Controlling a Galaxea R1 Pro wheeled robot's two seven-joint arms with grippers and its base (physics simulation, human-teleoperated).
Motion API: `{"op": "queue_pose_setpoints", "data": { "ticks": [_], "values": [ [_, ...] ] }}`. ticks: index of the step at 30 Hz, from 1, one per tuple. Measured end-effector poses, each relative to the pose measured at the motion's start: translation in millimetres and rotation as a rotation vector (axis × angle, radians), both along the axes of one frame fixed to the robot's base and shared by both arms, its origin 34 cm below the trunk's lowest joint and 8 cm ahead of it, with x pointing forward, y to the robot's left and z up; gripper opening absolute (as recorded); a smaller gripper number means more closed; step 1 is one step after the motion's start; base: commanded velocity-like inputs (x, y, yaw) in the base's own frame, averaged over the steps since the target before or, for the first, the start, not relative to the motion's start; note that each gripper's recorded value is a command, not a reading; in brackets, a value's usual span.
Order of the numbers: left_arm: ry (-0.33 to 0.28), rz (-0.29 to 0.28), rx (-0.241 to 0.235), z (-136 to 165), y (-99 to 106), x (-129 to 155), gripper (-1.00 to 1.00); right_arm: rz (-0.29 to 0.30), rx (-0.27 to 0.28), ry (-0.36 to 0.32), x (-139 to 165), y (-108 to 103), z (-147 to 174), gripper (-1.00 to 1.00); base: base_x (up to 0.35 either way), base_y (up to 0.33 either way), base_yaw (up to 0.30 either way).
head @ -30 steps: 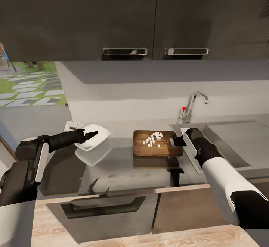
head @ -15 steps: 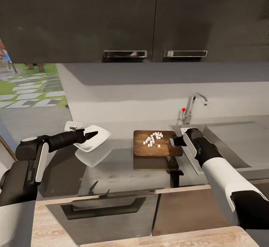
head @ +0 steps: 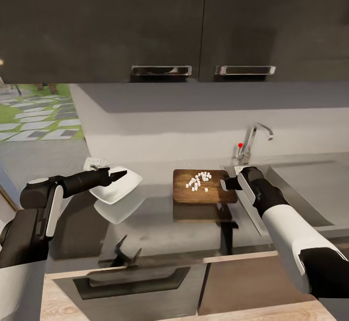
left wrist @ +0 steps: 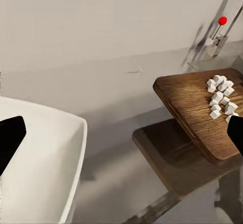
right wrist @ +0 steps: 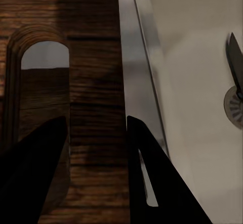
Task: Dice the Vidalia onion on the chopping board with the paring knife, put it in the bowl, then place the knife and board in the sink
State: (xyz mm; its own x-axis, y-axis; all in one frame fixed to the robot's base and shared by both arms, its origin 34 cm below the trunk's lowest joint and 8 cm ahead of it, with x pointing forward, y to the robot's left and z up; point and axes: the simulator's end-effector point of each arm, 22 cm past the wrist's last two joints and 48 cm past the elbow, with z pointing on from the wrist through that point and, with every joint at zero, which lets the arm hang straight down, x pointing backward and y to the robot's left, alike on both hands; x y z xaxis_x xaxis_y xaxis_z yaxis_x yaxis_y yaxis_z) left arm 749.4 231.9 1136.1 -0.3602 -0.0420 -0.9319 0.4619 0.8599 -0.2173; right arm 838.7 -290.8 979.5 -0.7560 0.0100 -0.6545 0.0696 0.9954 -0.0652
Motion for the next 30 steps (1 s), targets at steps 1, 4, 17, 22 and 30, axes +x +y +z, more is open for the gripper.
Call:
{"op": "queue_pose_setpoints", "data": {
  "ticks": [1,4,17,22,30],
  "values": [
    [0.000,0.000,0.000,0.0,0.0,0.0,1.00,0.000,0.000,0.000,0.0,0.0,0.0,-1.00,0.148,0.000,0.000],
    [0.000,0.001,0.000,0.0,0.1,0.1,1.00,0.000,0.000,0.000,-0.1,0.0,-0.1,-1.00,0.150,0.000,0.000],
    [0.000,0.001,0.000,-0.1,0.2,0.1,1.00,0.000,0.000,0.000,0.0,0.0,-0.1,-1.00,0.129,0.000,0.000],
    [0.000,0.001,0.000,-0.1,0.2,0.2,1.00,0.000,0.000,0.000,0.1,0.0,-0.1,-1.00,0.098,0.000,0.000],
    [0.000,0.001,0.000,-0.2,0.1,0.3,1.00,0.000,0.000,0.000,0.2,0.0,-0.2,-1.00,0.060,0.000,0.000]
  ]
}}
